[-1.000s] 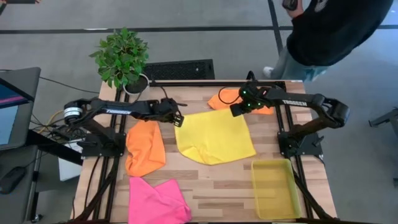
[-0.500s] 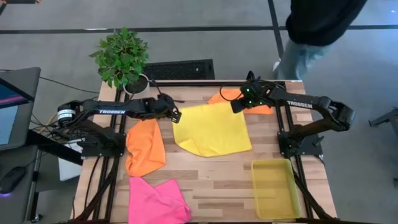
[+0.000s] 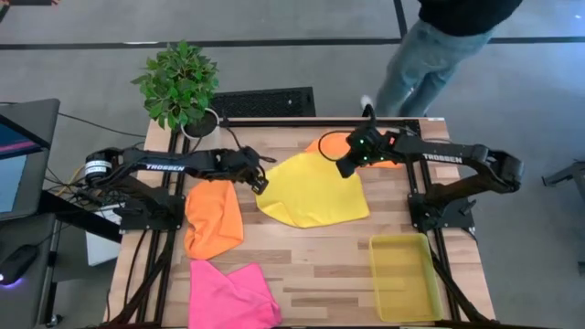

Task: Fold microfiber towels
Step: Fold the yellow cloth

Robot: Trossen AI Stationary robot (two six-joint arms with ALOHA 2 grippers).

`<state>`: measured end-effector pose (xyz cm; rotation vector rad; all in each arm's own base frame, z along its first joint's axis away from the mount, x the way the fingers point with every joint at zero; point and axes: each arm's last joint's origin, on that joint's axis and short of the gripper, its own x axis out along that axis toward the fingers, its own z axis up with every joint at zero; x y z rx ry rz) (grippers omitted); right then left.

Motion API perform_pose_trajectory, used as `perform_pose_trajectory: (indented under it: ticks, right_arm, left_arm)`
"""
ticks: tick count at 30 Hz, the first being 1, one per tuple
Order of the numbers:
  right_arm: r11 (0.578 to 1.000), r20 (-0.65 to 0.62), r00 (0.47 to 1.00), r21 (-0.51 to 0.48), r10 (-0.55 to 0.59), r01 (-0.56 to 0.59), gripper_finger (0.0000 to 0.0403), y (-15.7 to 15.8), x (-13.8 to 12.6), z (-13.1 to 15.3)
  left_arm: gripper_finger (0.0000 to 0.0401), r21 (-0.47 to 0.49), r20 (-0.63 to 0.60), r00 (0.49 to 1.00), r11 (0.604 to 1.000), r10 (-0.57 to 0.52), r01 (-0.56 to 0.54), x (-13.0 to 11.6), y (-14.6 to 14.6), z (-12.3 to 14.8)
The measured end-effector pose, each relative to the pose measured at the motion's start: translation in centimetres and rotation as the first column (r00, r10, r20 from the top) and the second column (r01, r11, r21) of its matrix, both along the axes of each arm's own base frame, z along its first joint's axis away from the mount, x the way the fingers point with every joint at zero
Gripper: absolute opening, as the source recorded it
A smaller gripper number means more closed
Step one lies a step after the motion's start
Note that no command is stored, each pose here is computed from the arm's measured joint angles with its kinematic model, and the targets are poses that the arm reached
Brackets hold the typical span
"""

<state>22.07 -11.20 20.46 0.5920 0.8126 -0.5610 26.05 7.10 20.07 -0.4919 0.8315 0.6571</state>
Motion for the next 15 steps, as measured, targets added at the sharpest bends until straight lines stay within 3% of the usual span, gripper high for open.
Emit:
perform_pose_trajectory:
  ticks: [8,15]
  right_arm:
    - [0.986,-0.138,0.977,0.028,0.165,-0.162,0.0002,2.9,-0.5,-0.3]
    - [0.954,-0.264,0.917,0.076,0.299,-0.289,0.0002,4.9,-1.1,-0.8]
  left_arm:
    - [0.0000,-0.044,-0.003,0.978,0.977,-0.208,0.207,0.6,-2.6,-0.1]
    - [0.0000,-0.113,0.025,0.946,0.939,-0.324,0.324,0.9,-4.9,-0.1]
